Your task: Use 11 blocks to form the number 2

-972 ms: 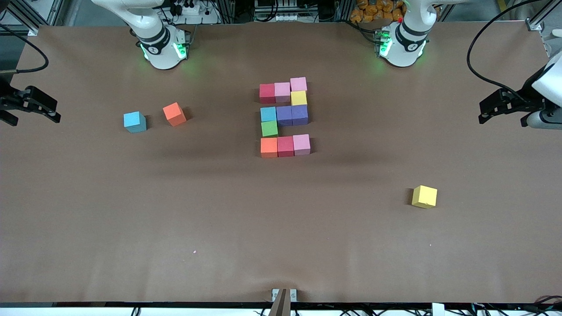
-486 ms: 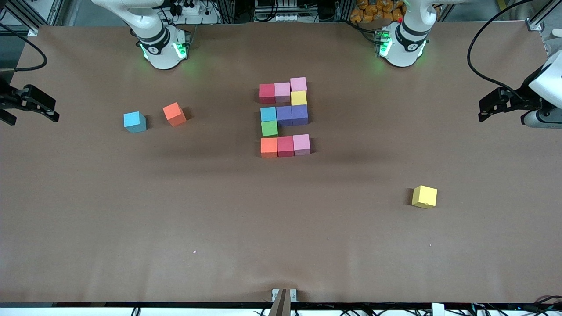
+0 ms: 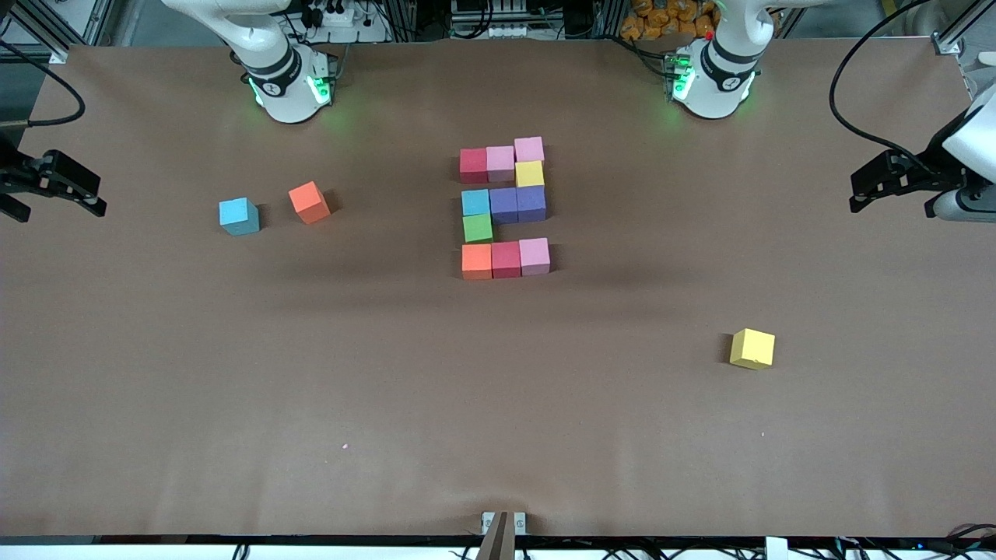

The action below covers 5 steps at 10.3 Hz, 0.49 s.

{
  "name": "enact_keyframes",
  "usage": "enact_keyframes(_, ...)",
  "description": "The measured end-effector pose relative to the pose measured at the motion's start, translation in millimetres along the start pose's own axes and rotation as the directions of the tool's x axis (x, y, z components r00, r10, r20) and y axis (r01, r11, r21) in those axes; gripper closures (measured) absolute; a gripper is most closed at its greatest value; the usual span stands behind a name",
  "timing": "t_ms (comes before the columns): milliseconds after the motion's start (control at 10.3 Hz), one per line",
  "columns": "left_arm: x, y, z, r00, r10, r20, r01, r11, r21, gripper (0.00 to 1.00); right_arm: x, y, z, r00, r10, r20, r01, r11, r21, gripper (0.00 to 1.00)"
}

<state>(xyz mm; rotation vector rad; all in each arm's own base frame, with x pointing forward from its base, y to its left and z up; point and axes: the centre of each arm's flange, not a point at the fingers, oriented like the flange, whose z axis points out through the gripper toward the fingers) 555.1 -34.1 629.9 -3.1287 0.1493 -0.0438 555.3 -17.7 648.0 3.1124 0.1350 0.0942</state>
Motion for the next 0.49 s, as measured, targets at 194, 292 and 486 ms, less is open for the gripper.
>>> enact_keyframes(194, 0.0, 1.8, 0.4, 1.0, 0.003, 0.001, -0.003, 1.0, 0.0, 0.0, -0.5, 0.5, 0.3, 1.0, 0.001, 0.004, -0.001, 1.0, 0.0, 0.0)
enact_keyframes(292, 0.0, 3.4, 0.4, 1.0, 0.006, 0.001, -0.006, 1.0, 0.0, 0.0, -0.9, 0.8, 0.7, 1.0, 0.002, 0.008, -0.002, 1.0, 0.001, 0.0)
enact_keyframes(486, -0.2, 4.5, 0.9, 1.0, 0.008, 0.004, -0.008, 1.0, -0.001, 0.0, -1.3, 1.2, 0.9, 1.0, 0.003, 0.01, -0.003, 1.0, 0.001, 0.0)
